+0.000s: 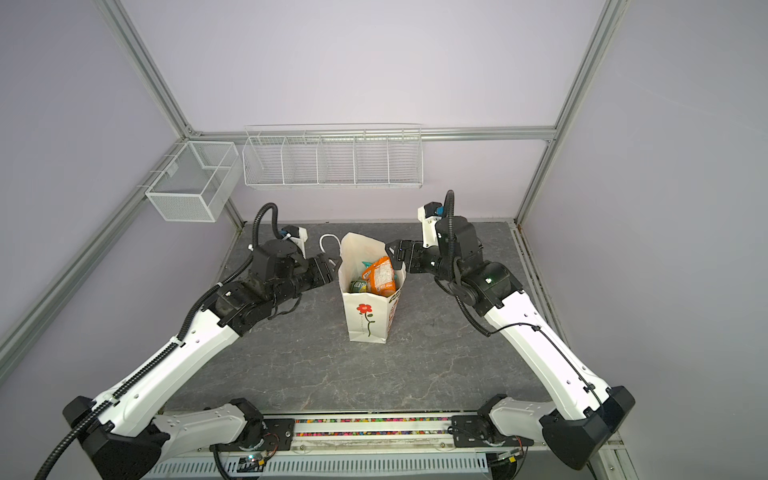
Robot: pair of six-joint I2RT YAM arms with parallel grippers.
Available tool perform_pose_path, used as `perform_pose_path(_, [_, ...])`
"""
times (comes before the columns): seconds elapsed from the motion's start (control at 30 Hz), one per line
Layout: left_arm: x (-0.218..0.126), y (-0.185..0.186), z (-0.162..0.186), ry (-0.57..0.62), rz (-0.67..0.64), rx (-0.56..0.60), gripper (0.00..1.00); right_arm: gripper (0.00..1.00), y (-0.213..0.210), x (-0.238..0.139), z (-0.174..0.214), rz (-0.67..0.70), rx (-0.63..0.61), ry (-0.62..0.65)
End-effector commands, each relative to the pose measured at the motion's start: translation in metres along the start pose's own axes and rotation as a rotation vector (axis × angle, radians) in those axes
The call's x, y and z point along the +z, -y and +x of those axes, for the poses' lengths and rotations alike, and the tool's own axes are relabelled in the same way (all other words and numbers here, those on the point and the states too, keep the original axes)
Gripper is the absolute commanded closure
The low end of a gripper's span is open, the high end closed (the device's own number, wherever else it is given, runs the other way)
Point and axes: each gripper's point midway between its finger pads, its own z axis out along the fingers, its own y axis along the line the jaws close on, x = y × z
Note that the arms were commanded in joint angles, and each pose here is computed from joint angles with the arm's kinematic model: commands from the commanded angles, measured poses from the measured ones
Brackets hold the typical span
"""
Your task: Place the snacks into the paper bag
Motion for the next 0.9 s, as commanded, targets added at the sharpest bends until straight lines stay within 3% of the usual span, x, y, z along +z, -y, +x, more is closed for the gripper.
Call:
perform_pose_path(0.0, [-0.016,0.003,-0.012,0.037,-0.004,0.026,0.38,0.07,0.002,-0.011,-0.002,0.009,-0.028,0.023])
perform_pose_path(0.5, [-0.058,-0.027,-0.025,0.178,-0.11,0.145,0.38,0.11,0.018,-0.031,0.007,0.058,-0.156,0.086])
perform_pose_path(0.87, [-0.07,-0.054,-0.02,0.241,-0.186,0.191,0.38,0.12,0.038,-0.042,0.022,0.119,-0.219,0.128])
